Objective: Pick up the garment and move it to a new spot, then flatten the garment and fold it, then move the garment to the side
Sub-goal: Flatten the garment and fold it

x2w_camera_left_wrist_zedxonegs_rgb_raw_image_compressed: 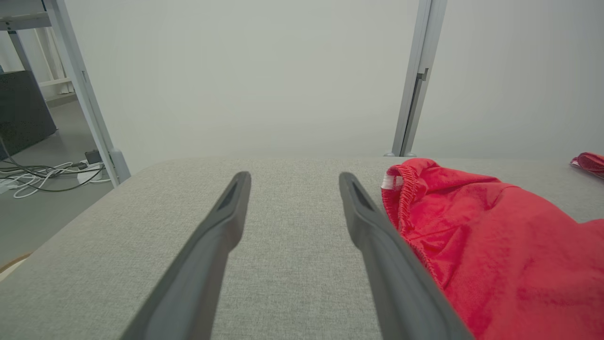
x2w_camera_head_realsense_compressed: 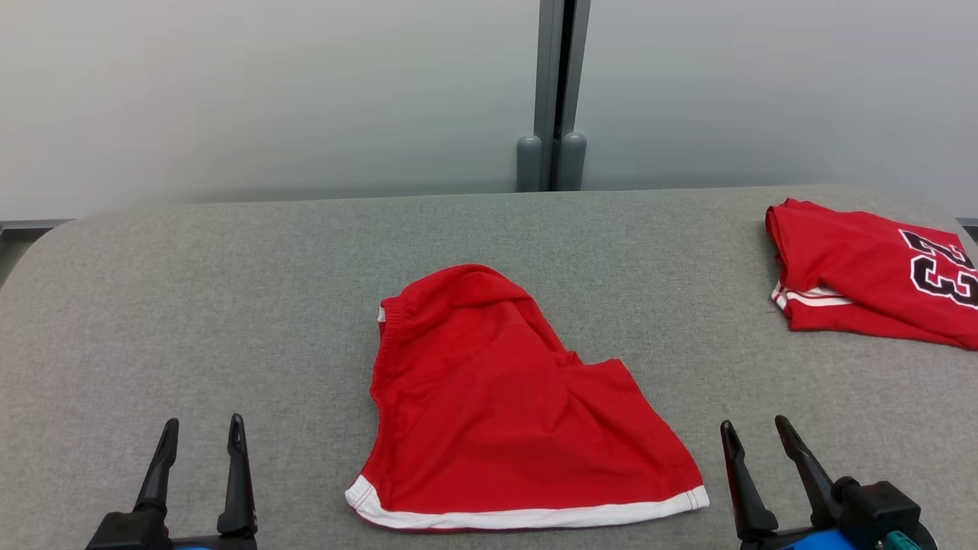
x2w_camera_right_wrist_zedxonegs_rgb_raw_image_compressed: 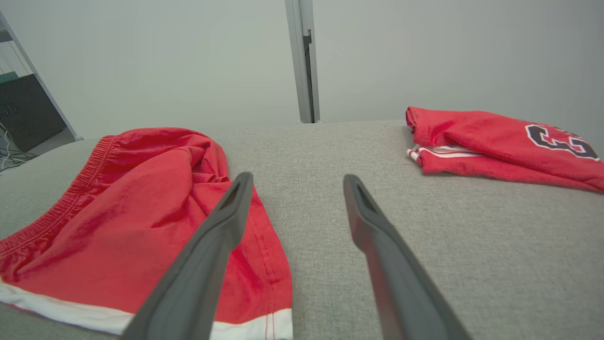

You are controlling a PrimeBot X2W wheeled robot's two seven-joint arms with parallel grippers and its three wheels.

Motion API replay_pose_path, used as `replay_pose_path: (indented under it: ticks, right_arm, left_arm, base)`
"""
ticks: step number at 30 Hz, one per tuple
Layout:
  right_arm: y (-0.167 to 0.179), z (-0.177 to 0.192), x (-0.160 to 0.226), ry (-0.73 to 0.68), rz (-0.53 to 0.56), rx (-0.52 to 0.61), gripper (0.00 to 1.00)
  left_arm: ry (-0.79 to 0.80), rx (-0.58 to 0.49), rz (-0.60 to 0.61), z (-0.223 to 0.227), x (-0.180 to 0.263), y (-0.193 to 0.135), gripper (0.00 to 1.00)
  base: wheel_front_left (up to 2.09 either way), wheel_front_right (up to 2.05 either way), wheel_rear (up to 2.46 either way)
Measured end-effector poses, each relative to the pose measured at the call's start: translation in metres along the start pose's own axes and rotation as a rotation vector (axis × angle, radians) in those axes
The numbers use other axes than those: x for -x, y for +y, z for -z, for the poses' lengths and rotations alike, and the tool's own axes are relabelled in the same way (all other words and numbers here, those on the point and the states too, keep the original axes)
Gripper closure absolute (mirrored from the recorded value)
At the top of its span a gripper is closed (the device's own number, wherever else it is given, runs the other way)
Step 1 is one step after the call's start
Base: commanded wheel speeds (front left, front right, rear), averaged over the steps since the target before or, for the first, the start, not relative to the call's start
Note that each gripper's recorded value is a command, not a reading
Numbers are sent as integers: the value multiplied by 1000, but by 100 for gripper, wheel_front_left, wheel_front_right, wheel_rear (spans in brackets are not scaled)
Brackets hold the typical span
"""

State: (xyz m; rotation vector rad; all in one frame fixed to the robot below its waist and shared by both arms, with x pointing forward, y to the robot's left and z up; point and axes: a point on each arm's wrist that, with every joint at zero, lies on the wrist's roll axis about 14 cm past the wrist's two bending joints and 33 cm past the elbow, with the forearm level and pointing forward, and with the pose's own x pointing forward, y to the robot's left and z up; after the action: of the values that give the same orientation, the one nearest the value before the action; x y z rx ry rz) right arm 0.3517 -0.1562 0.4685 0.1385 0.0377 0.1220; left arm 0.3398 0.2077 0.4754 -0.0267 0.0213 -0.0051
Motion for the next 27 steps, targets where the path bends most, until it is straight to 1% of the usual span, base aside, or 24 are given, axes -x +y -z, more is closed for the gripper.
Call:
replay_pose_path:
  ticks: [6, 9, 15, 20, 24, 27]
  right_arm:
    - [0, 2, 0, 8, 0, 0, 0]
    - [-1, 5, 1, 18, 4, 0, 0]
    - [-1, 16, 1, 65, -11, 26, 0]
    - [-1, 28, 0, 114, -21, 35, 0]
    - [-2, 42, 3, 161, -24, 36, 0]
    - [-1, 51, 4, 196, -29, 34, 0]
  left_arm:
    - [7, -2, 6, 2, 0, -2, 0]
    - [16, -4, 27, 5, 1, -7, 0]
    - [73, -19, 157, 23, 5, -42, 0]
    - [143, -42, 297, 44, 12, -78, 0]
    - [215, -56, 396, 62, 17, -98, 0]
    - [254, -72, 424, 71, 14, -98, 0]
  base:
    - [0, 0, 0]
    - [0, 0, 0]
    - [0, 0, 0]
    - [0, 0, 0]
    - [0, 0, 0]
    - [0, 0, 0]
